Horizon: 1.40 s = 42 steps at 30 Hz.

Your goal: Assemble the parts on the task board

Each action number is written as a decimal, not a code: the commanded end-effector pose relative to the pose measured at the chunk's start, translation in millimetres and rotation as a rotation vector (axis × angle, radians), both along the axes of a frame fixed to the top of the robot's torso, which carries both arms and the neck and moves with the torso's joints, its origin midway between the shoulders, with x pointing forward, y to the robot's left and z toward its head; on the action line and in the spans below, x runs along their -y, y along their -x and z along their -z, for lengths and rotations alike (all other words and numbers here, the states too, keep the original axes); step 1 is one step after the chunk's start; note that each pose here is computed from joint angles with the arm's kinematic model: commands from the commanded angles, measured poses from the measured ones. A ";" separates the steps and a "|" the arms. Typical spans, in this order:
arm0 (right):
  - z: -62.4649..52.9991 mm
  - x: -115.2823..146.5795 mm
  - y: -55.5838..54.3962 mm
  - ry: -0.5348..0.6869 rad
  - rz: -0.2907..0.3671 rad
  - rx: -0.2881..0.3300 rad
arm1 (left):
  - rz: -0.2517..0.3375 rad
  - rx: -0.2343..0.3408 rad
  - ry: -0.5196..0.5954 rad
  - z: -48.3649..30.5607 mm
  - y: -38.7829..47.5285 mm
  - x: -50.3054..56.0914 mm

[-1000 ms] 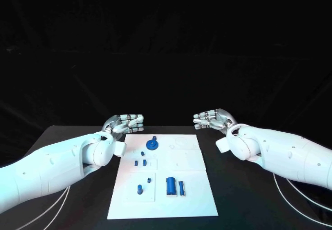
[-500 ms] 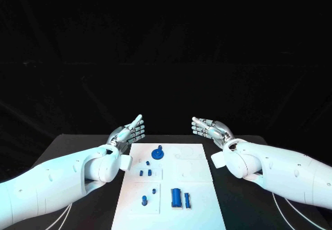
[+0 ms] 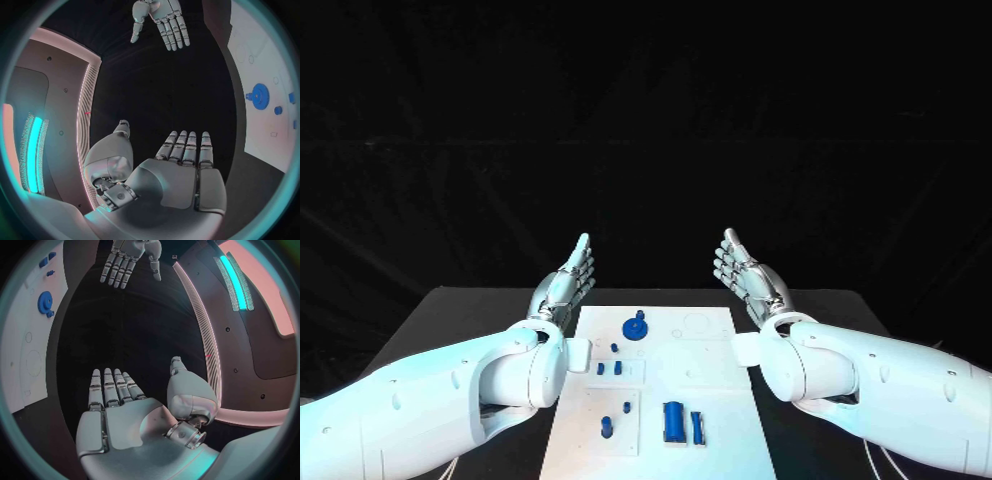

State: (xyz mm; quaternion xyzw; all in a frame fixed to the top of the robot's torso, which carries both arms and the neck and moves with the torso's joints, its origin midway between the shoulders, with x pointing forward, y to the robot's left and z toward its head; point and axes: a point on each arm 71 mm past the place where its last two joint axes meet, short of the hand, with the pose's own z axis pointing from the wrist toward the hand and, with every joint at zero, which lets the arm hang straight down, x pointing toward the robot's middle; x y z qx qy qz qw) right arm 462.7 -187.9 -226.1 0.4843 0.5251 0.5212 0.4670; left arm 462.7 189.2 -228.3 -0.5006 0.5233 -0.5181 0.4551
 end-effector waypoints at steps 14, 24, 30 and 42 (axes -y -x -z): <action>-1.9 4.5 0.9 0.003 0.078 0.020 | -0.069 0.050 -0.030 -4.1 1.0 -3.2; -1.9 4.5 0.9 0.003 0.078 0.020 | -0.069 0.050 -0.030 -4.1 1.0 -3.2; -1.9 4.5 0.9 0.003 0.078 0.020 | -0.069 0.050 -0.030 -4.1 1.0 -3.2; -1.9 4.5 0.9 0.003 0.078 0.020 | -0.069 0.050 -0.030 -4.1 1.0 -3.2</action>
